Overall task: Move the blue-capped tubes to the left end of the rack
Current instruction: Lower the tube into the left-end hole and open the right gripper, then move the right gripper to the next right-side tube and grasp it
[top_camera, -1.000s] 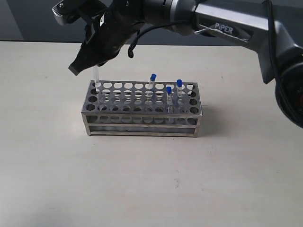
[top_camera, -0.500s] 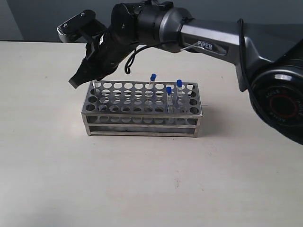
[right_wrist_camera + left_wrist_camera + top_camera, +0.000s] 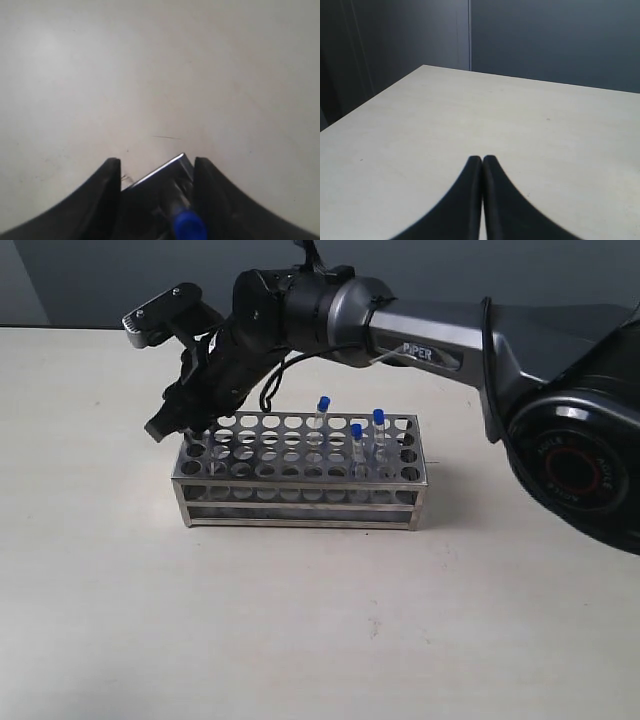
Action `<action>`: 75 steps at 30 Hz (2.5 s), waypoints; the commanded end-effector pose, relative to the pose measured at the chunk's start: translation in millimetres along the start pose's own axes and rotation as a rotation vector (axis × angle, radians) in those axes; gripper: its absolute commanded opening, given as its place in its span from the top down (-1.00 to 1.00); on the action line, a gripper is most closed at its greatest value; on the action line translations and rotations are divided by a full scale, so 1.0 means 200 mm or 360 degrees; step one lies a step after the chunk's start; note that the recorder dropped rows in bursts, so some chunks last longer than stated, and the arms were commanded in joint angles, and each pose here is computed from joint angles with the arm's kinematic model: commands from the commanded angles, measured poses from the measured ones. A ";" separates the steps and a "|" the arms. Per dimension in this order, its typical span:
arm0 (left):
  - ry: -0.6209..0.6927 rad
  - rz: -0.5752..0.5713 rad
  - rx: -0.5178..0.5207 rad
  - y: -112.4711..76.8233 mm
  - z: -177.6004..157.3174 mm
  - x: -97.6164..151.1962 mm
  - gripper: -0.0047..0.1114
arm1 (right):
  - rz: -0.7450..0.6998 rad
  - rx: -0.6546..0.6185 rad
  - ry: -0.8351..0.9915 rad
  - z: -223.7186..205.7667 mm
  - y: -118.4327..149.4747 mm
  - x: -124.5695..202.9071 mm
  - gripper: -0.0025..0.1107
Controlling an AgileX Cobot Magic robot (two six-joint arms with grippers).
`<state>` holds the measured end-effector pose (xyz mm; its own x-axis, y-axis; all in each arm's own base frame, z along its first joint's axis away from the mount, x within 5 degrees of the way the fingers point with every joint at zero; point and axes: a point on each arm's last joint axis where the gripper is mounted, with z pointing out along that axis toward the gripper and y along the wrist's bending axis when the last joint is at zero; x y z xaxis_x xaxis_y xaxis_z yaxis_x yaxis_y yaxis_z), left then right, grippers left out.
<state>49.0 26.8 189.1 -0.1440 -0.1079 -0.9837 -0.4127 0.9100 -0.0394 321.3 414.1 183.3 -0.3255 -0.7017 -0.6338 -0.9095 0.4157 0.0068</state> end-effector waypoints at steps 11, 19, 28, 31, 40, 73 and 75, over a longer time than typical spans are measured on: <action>-0.0006 -0.0005 0.0000 0.00 0.00 0.00 0.90 | -0.0041 0.0182 0.0087 -0.42 -0.02 -0.12 0.11; -0.0006 -0.0005 0.0000 0.00 0.00 0.00 0.90 | 0.0079 0.0320 0.0306 -0.65 -0.15 -0.07 0.11; -0.0006 -0.0005 0.0000 0.00 0.00 0.00 0.90 | 0.0327 0.0372 0.0511 -0.80 -0.40 0.08 0.11; -0.0006 -0.0005 0.0000 0.00 0.00 0.00 0.90 | 0.0441 0.0309 0.0600 -0.79 -0.44 0.18 0.11; -0.0006 -0.0005 0.0000 0.00 0.00 0.00 0.90 | 0.0520 0.0156 0.0571 -0.78 -0.37 0.28 0.12; -0.0008 -0.0001 -0.0001 0.00 0.00 0.00 0.90 | 0.0582 0.0034 0.0684 -0.48 -0.38 0.43 0.77; -0.0008 -0.0001 -0.0001 0.00 0.00 0.00 0.90 | 0.0552 0.0036 0.0659 -0.51 -0.37 0.41 0.96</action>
<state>49.0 26.8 189.1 -0.1440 -0.1079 -0.9837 -0.4127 0.9100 -0.0394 338.3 268.6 200.2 -0.7022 -0.6765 -0.2219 -0.7101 0.6881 0.1494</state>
